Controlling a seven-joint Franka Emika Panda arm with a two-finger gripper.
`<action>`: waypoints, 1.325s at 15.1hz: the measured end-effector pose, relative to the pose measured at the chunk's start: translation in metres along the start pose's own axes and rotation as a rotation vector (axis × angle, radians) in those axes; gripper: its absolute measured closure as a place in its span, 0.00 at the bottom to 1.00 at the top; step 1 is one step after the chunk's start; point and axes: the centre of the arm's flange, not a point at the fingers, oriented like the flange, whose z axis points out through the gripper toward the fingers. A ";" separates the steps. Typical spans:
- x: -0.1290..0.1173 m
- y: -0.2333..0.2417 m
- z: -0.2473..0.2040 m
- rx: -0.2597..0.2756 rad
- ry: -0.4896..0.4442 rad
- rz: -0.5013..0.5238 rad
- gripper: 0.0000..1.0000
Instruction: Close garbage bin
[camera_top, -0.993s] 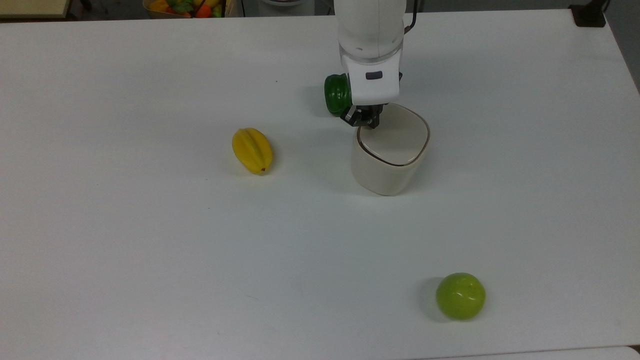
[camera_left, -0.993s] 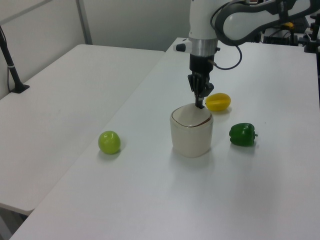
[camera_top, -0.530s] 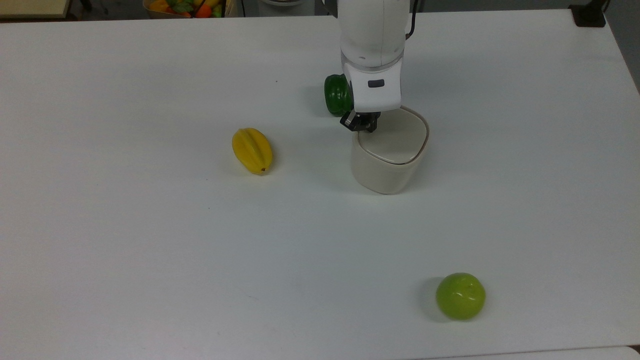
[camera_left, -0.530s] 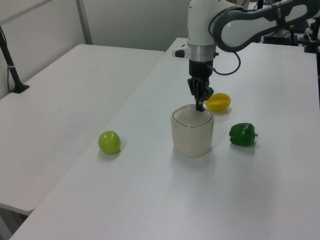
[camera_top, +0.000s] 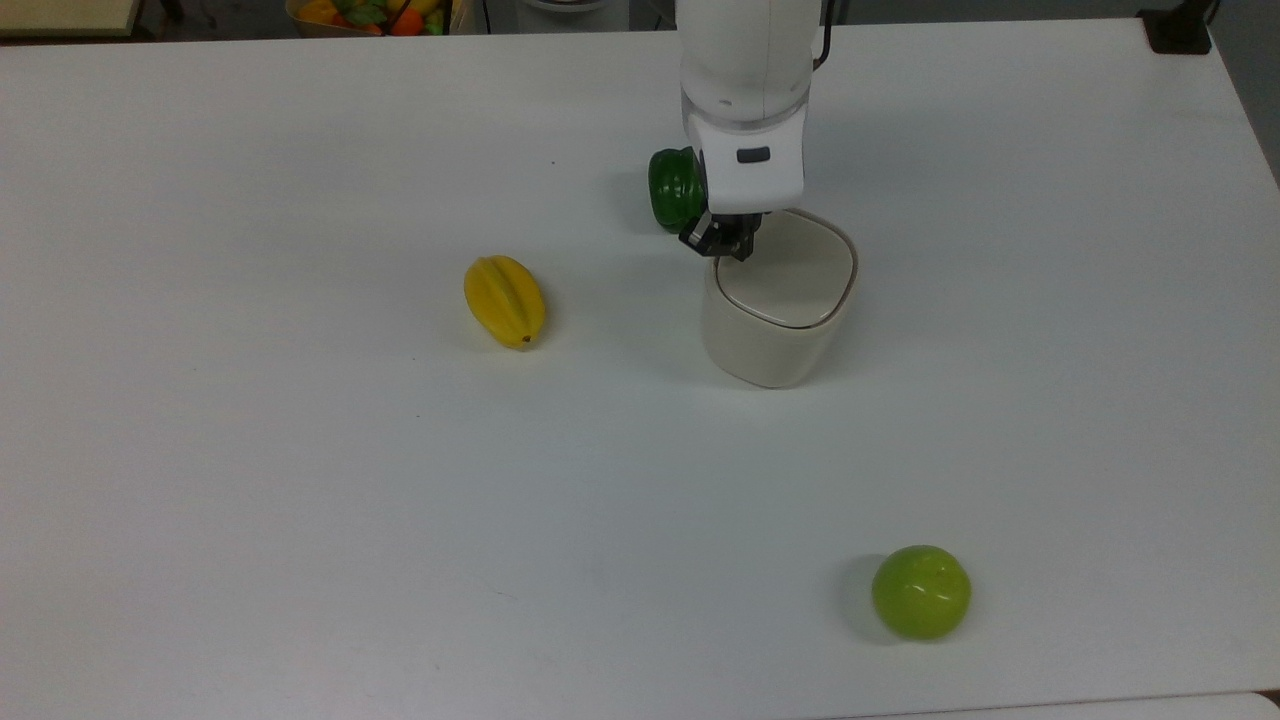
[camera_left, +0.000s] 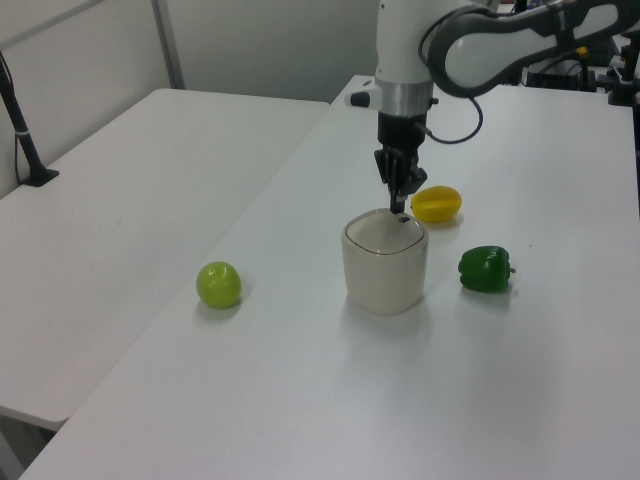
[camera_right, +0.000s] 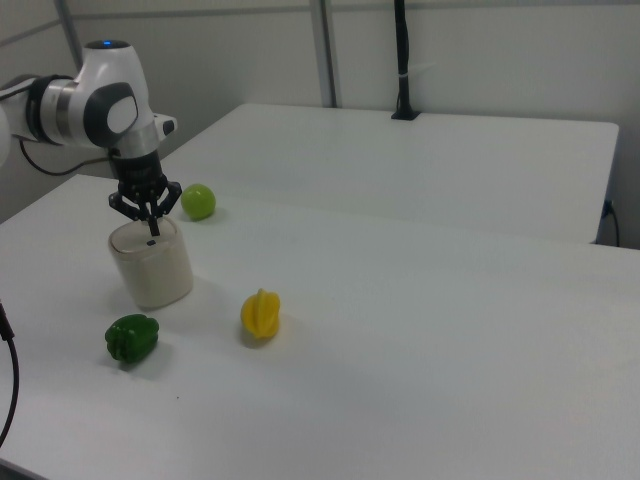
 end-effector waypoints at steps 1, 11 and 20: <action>-0.003 -0.002 -0.009 0.004 -0.006 0.013 0.99; -0.103 0.026 -0.124 0.013 -0.093 0.427 0.99; -0.197 0.099 -0.154 -0.009 -0.069 0.872 0.88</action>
